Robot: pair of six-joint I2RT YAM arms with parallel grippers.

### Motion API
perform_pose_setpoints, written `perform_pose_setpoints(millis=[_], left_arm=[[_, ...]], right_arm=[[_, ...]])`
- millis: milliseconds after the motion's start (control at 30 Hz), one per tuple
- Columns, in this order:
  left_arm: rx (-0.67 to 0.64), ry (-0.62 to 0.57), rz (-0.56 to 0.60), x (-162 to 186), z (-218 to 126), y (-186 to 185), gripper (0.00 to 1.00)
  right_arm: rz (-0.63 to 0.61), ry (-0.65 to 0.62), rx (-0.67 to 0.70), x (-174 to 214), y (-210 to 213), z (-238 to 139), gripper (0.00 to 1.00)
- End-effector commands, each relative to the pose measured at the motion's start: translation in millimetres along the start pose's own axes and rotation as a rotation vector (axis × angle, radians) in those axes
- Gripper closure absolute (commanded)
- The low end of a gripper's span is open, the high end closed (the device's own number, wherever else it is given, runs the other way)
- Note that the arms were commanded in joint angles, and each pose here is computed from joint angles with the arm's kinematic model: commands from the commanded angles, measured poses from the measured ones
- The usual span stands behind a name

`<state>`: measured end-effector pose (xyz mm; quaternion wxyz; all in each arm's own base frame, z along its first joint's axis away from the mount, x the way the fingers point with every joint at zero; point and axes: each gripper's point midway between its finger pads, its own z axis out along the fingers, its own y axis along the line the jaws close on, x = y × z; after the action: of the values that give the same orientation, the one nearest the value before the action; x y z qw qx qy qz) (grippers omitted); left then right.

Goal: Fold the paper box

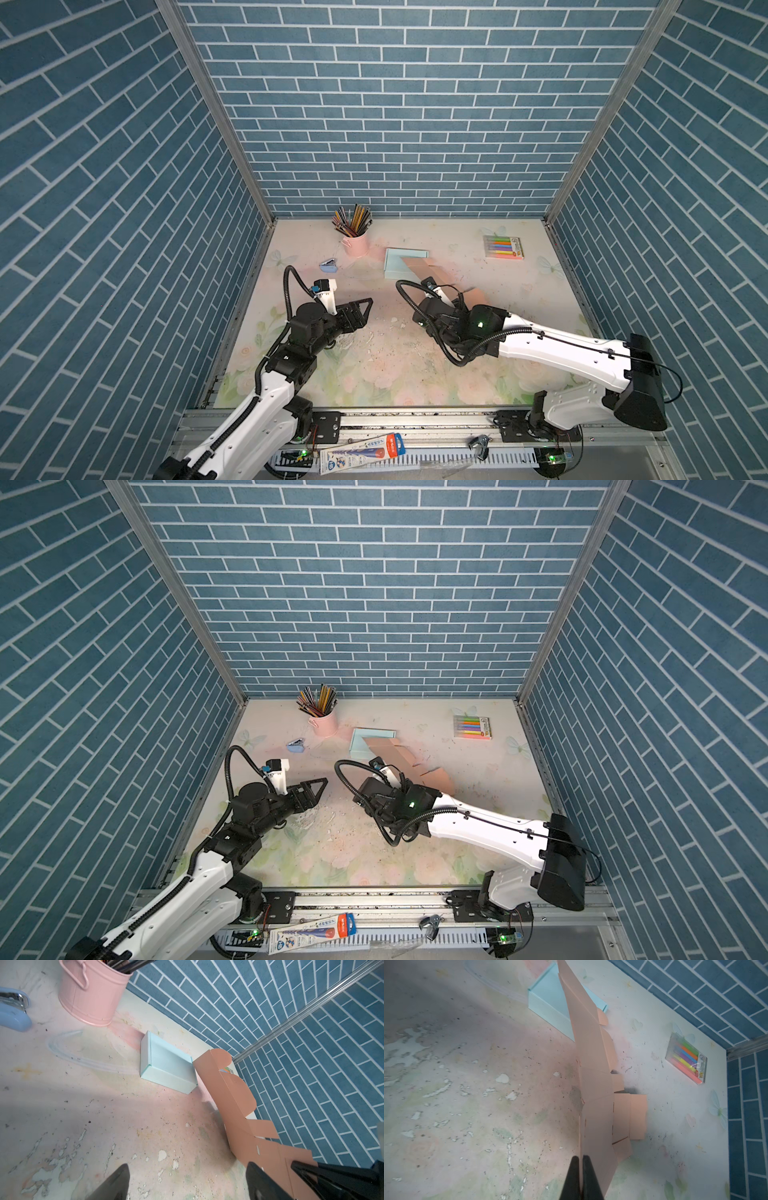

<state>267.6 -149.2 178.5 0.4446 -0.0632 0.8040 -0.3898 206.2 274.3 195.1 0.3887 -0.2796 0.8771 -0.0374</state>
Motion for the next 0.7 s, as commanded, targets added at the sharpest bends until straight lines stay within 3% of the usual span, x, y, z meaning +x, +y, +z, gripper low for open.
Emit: perform_pose_setpoints(millis=[0, 300, 500, 667], left_arm=[[0.005, -0.020, 0.026, -18.0, -5.3, -7.3, 0.12], [-0.001, -0.072, 0.037, -48.4, -10.1, -14.3, 0.12], [-0.005, -0.156, 0.031, -62.9, -24.1, -17.5, 0.12], [-0.006, -0.130, 0.030, -57.1, -21.3, -15.2, 0.12]], right_arm=[[0.019, -0.075, 0.022, -15.8, 7.2, -12.2, 1.00], [-0.074, -0.114, -0.044, -11.9, 58.5, -22.9, 1.00], [-0.203, -0.074, -0.122, 14.0, 96.6, -12.5, 1.00], [-0.312, -0.043, -0.202, 40.2, 122.0, -3.2, 1.00]])
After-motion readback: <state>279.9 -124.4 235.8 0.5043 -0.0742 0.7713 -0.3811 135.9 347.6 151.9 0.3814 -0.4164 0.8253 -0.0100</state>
